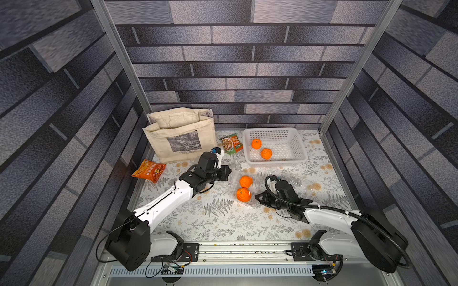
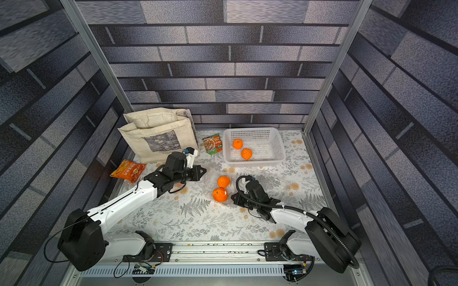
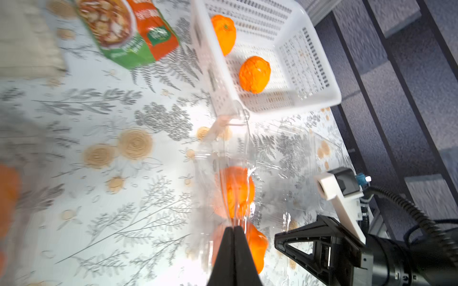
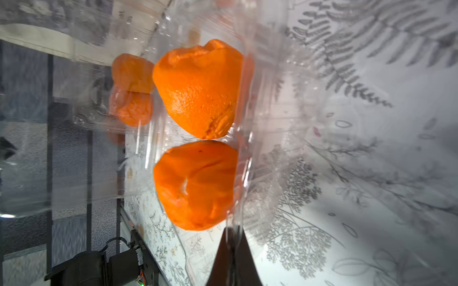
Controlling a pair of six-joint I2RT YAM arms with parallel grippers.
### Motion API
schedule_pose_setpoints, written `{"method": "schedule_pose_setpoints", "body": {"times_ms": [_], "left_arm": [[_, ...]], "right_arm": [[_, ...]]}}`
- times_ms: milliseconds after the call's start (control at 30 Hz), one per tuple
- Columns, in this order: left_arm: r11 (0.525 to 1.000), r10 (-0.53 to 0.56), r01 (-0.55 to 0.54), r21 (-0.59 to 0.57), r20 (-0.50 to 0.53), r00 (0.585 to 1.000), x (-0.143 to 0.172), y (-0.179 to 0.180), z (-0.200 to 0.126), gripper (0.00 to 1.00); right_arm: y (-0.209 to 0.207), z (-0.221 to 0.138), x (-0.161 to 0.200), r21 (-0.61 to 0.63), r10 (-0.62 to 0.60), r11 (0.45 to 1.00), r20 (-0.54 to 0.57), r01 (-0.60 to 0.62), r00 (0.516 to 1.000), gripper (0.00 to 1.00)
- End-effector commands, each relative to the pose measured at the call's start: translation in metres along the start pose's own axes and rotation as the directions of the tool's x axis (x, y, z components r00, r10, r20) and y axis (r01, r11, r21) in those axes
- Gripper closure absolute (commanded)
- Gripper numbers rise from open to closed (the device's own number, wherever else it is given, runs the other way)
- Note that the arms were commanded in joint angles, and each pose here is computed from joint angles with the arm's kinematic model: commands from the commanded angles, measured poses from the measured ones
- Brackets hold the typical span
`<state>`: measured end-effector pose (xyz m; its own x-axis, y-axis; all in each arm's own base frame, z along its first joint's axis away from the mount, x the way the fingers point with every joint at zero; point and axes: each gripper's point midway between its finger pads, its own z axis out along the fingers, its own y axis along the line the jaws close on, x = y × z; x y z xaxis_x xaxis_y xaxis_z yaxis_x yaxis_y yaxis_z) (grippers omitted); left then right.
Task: Take oranges out of containers
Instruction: Open the packing box at the center of the board.
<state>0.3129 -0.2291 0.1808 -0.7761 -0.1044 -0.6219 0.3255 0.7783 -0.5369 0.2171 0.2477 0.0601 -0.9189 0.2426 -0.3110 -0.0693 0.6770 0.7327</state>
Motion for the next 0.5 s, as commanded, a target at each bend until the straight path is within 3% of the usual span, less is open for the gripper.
{"method": "schedule_pose_setpoints", "body": {"times_ms": [0,33,67,100,167,233,333,467], "left_arm": [[0.999,-0.020,0.017,-0.048,-0.046,0.999,0.017,0.018,-0.001,1.00],[1.000,-0.008,0.007,-0.023,-0.040,0.999,0.017,0.014,-0.002,0.98],[1.000,-0.003,0.003,-0.001,-0.032,0.999,0.015,0.010,-0.004,0.88],[1.000,0.002,-0.002,0.012,-0.024,1.000,0.014,0.007,-0.005,0.72],[0.999,0.016,-0.016,0.041,0.010,1.000,0.010,0.002,-0.008,0.45],[0.999,0.018,-0.020,0.046,0.040,0.999,0.007,0.002,-0.013,0.00],[0.999,0.017,-0.021,0.043,0.082,0.996,0.001,0.004,-0.022,0.00],[1.000,0.009,-0.005,-0.029,0.141,0.990,-0.010,0.016,-0.040,0.00]], "right_arm": [[-0.015,-0.001,0.005,0.064,0.008,0.998,-0.016,-0.007,1.000,1.00],[-0.013,-0.002,0.003,0.070,-0.001,0.998,-0.011,0.002,1.000,1.00],[-0.010,-0.004,0.000,0.075,-0.016,0.997,-0.006,0.017,1.000,1.00],[-0.008,-0.005,-0.002,0.078,-0.023,0.997,-0.006,0.023,1.000,1.00],[0.001,-0.009,-0.007,0.068,-0.053,0.996,-0.002,0.053,0.999,0.80],[0.008,-0.013,-0.011,0.059,-0.079,0.995,0.003,0.079,0.997,0.67],[0.009,-0.022,-0.015,0.092,-0.111,0.990,0.017,0.109,0.994,0.52],[0.004,-0.034,-0.021,0.156,-0.141,0.979,0.035,0.134,0.989,0.45]]}}
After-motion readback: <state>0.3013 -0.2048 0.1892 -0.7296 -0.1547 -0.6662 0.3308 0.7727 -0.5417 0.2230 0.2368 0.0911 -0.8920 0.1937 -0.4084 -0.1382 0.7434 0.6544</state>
